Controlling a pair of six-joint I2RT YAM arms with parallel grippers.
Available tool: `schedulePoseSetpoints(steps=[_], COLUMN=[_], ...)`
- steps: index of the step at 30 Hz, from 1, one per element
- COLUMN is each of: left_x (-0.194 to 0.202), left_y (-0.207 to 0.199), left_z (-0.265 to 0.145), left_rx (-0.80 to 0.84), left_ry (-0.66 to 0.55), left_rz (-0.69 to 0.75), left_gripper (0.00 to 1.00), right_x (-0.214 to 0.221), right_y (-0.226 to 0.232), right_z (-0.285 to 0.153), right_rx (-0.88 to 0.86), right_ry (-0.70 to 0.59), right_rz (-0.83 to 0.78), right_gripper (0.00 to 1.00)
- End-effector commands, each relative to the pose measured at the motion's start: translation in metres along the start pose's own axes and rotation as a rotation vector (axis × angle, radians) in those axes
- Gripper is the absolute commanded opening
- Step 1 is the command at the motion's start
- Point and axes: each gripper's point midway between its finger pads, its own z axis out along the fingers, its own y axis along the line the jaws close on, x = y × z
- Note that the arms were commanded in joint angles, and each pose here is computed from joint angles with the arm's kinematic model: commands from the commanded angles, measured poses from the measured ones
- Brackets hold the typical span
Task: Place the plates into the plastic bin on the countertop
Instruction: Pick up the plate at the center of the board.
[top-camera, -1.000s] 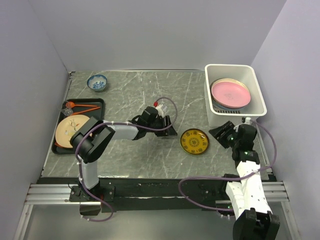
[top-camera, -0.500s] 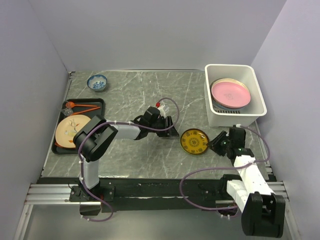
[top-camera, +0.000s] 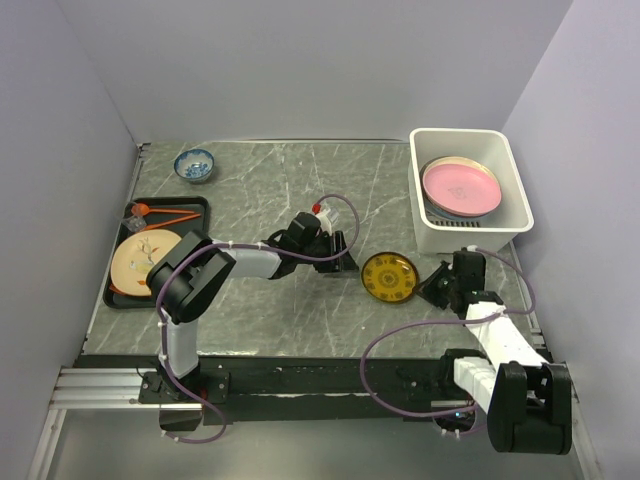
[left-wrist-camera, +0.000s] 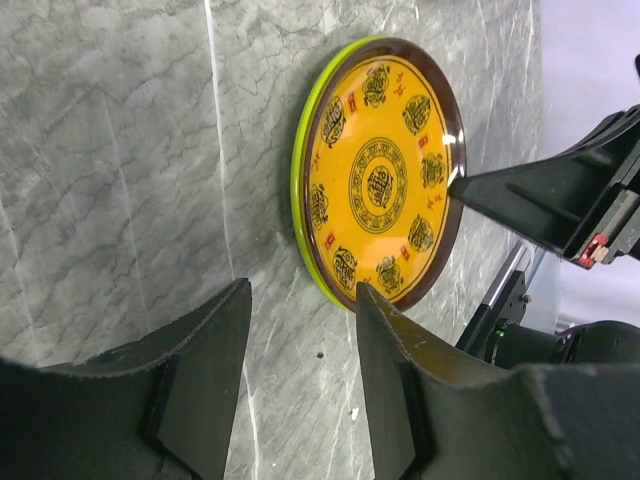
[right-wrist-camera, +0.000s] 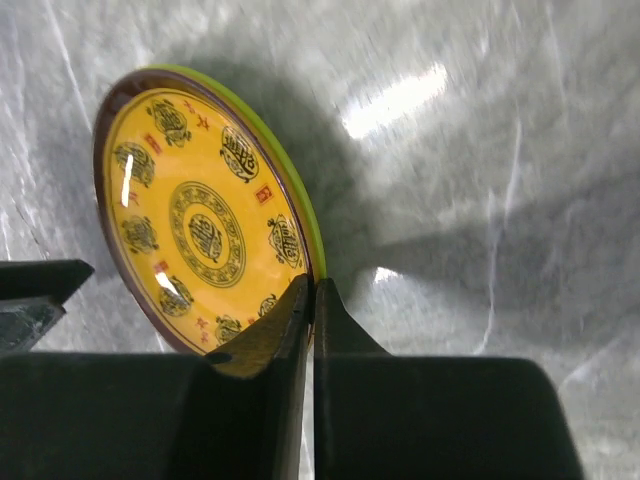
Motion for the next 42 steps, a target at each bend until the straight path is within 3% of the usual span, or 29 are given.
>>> schedulePoseSetpoints(steps=[1, 21, 30, 42], left_x=[-0.01, -0.021, -0.022, -0.029], left_y=[-0.016, -0.026, -0.042, -0.056], left_z=[0.001, -0.014, -0.021, -0.039], left_rx=[0.05, 0.054, 0.144, 0.165], left_ry=[-0.02, -0.077, -0.088, -0.125], left_rz=[0.032, 0.047, 0.052, 0.07], left_gripper=[0.51, 0.52, 0.53, 0.55], right_x=[-0.012, -0.034, -0.035, -0.042], right_y=[0.01, 0.05, 0.06, 0.062], right_z=[-0.002, -0.037, -0.049, -0.064], right_rx=[-0.024, -0.164, -0.207, -0.199], right_ry=[-0.053, -0.141, -0.154, -0.192], right_rz=[-0.026, -0.054, -0.059, -0.055], right_gripper=[0.03, 0.0, 0.0, 0.0])
